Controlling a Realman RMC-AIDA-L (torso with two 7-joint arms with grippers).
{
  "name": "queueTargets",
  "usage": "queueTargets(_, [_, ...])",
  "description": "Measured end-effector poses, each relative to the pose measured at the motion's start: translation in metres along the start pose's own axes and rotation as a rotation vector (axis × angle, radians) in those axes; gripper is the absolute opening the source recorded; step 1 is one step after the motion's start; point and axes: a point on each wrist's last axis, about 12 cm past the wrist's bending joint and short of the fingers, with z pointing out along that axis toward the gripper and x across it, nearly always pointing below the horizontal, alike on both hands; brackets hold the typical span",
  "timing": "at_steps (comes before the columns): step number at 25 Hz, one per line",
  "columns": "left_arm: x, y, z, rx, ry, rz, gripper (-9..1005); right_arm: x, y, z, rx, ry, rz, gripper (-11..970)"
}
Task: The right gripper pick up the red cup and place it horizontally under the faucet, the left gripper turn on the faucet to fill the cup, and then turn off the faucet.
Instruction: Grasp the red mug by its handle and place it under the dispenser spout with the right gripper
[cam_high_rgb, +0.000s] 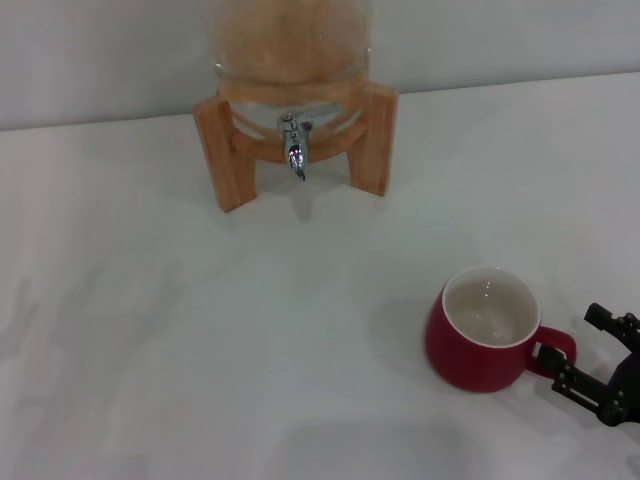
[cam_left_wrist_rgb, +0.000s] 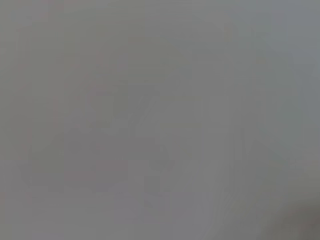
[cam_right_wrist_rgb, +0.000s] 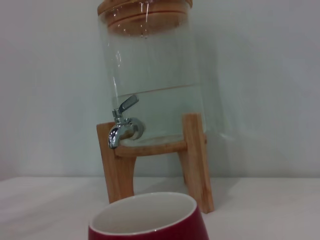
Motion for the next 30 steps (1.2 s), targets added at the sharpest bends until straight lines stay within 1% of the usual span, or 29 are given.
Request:
queueTargets(7, [0.0000, 0.0000, -0.0001, 0.000, 0.000, 0.000, 875, 0.0007, -0.0005, -0.0001, 0.005, 0.006, 0.000, 851])
queueTargets(17, [0.0000, 0.0001, -0.0001, 0.000, 0.000, 0.000, 875, 0.0029, -0.0032, -0.0036, 0.042, 0.017, 0.005, 850])
queueTargets(30, [0.0000, 0.0000, -0.0001, 0.000, 0.000, 0.000, 875, 0.0009, -0.0085, 0.0016, 0.057, 0.017, -0.030, 849])
